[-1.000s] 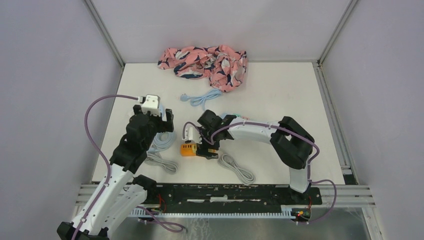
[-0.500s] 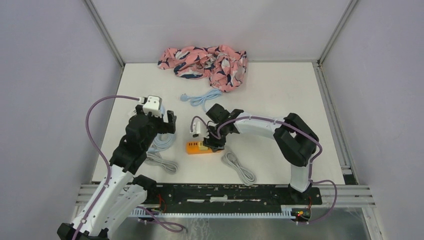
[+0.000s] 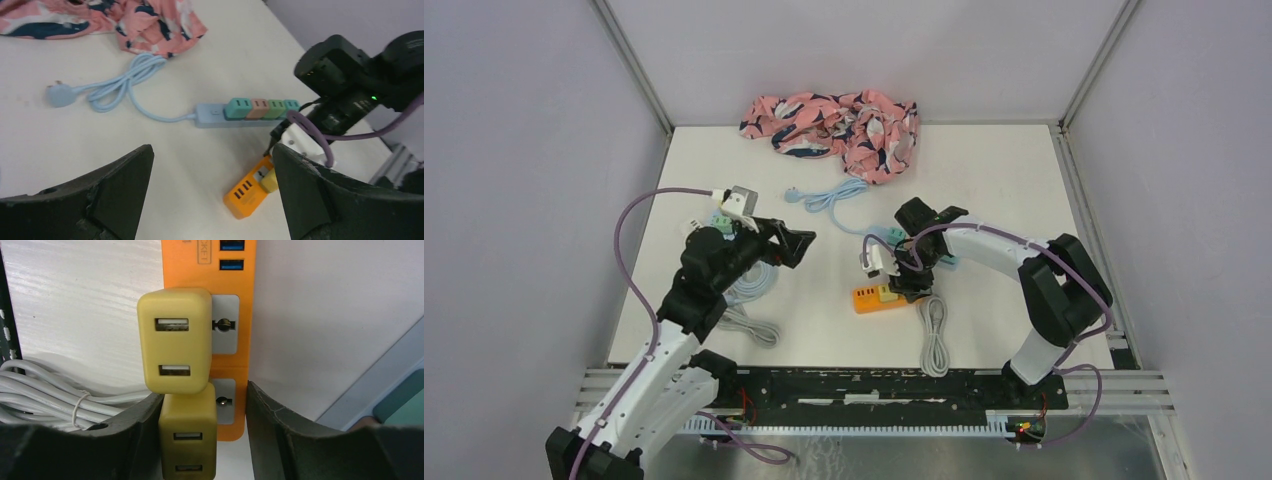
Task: Pull the plug off the socket
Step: Move the socket to the center of the board.
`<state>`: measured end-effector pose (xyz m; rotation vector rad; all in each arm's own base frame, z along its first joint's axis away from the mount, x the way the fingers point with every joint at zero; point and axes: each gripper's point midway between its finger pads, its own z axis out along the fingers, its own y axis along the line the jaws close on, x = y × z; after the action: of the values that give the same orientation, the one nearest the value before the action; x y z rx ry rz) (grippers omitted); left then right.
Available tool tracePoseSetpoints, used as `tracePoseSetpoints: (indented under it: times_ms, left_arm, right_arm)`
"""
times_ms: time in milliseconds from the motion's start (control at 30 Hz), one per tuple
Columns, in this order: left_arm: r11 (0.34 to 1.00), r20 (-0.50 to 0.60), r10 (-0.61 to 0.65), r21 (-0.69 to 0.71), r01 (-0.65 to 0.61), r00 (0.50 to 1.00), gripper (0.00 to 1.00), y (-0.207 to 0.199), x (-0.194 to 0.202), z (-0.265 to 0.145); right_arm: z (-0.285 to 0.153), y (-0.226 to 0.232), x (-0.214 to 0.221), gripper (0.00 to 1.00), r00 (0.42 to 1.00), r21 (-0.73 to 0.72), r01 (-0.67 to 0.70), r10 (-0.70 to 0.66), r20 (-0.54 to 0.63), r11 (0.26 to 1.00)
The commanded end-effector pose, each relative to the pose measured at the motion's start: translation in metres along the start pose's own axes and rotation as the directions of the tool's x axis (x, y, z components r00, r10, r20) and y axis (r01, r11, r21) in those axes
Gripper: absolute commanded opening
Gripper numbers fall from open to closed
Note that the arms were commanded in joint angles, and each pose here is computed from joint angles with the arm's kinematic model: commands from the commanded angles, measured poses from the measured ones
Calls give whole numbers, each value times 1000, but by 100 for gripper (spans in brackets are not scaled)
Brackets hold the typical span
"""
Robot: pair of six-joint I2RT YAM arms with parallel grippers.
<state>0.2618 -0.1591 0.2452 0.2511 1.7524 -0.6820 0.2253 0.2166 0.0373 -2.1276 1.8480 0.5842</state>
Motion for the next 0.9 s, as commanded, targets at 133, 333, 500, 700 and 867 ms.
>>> tracePoseSetpoints:
  times_ms: [133, 333, 500, 700, 867]
  left_arm:
    - [929, 109, -143, 358, 95, 984, 95, -74, 7, 3]
    - [927, 115, -28, 375, -18, 993, 95, -90, 52, 6]
    - [931, 114, 4, 363, -46, 993, 95, -83, 70, 11]
    - [934, 98, 26, 352, -59, 995, 97, -80, 78, 19]
    - [947, 64, 16, 319, -36, 998, 98, -74, 86, 25]
  right_arm:
    - [-15, 6, 0, 60, 1000, -32, -27, 27, 2, 999]
    - [-30, 3, -7, 84, 997, 14, -77, 77, 31, 997]
    - [-68, 7, -16, 90, 988, 58, -120, 113, 106, 991]
    - [-91, 33, -23, 94, 967, 63, -109, 91, 238, 992]
    - [-98, 51, -27, 94, 948, 49, -122, 101, 303, 991]
